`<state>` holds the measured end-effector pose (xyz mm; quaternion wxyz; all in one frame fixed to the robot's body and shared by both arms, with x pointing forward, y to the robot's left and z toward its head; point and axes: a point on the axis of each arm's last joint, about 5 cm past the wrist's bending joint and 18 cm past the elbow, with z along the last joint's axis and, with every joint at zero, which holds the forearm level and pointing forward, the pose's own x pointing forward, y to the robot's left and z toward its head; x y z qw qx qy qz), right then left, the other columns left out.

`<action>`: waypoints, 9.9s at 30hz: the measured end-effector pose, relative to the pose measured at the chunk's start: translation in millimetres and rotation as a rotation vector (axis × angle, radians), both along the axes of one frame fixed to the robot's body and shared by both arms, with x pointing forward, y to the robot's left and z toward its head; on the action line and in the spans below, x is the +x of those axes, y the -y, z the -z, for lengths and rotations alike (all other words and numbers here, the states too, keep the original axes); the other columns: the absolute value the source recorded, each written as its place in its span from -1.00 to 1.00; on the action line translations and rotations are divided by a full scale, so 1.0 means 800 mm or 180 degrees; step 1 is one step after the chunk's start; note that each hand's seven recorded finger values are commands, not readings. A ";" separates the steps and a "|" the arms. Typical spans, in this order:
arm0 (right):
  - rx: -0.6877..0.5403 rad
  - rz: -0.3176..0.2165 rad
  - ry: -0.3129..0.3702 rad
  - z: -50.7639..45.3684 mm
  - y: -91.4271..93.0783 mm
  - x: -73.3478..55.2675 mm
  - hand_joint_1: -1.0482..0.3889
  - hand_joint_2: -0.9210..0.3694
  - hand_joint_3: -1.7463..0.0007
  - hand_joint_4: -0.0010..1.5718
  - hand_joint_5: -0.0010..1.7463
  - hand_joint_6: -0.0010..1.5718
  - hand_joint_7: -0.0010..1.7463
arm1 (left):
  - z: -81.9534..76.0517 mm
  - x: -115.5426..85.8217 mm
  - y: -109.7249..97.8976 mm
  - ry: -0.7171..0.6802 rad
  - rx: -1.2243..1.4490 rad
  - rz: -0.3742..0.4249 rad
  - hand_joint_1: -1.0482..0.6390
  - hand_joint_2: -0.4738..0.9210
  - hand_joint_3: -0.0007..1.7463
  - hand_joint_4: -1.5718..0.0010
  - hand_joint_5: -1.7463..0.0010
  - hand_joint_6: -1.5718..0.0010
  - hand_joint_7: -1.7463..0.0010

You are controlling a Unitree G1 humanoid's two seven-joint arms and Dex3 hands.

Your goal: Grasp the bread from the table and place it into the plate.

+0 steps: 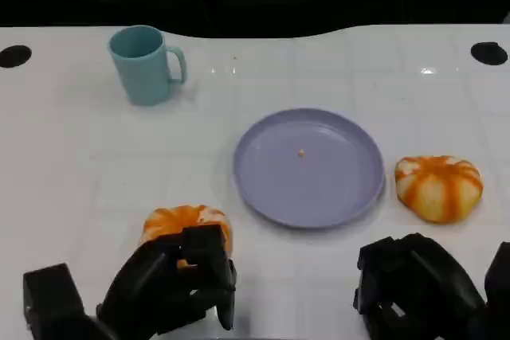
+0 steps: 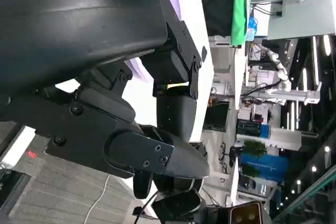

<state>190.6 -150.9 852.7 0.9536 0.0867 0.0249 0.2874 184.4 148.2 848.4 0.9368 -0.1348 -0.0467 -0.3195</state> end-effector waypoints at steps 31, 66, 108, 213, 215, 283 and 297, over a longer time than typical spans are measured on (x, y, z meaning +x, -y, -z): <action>-0.0014 -0.0016 0.0015 0.000 -0.001 0.000 -1.00 0.36 -0.57 0.96 0.51 1.00 0.16 | -0.062 -0.016 0.000 0.0896 0.1322 -0.0932 -0.60 1.00 -0.63 0.14 -0.97 0.29 -0.51; 0.0040 -0.0061 -0.0034 0.003 -0.004 0.001 -1.00 0.34 -0.52 0.95 0.48 1.00 0.13 | -0.122 -0.021 0.022 0.2171 0.5123 -0.1478 -0.61 0.83 -1.00 0.79 0.15 0.64 0.97; 0.0011 -0.0036 -0.0017 0.004 -0.003 0.000 -1.00 0.37 -0.55 0.97 0.48 1.00 0.15 | -0.087 0.014 0.068 0.1444 0.5496 -0.1034 -0.46 0.63 -1.00 0.90 0.00 0.72 0.99; 0.0071 -0.0052 -0.0061 0.007 -0.005 -0.001 -1.00 0.35 -0.51 0.95 0.49 1.00 0.12 | -0.032 0.075 0.024 0.2853 0.4192 -0.2388 -0.05 0.33 0.31 -0.22 -1.00 0.15 -1.00; 0.0094 -0.0054 -0.0092 0.007 -0.006 -0.002 -1.00 0.34 -0.51 0.94 0.49 1.00 0.13 | -0.041 0.080 0.024 0.2943 0.4135 -0.2404 -0.04 0.26 0.45 -0.24 -1.00 0.13 -1.00; -0.0027 -0.0059 0.0024 0.005 -0.004 -0.006 -1.00 0.35 -0.54 0.96 0.47 1.00 0.12 | -0.090 0.134 0.149 0.2784 0.4708 -0.0186 -1.00 1.00 -0.30 1.00 0.21 1.00 0.54; -0.0028 -0.0060 0.0036 0.005 -0.005 -0.006 -1.00 0.32 -0.52 0.96 0.47 1.00 0.12 | -0.094 0.122 0.113 0.2265 0.3330 -0.0390 -0.74 1.00 -0.51 0.78 -0.28 0.73 0.22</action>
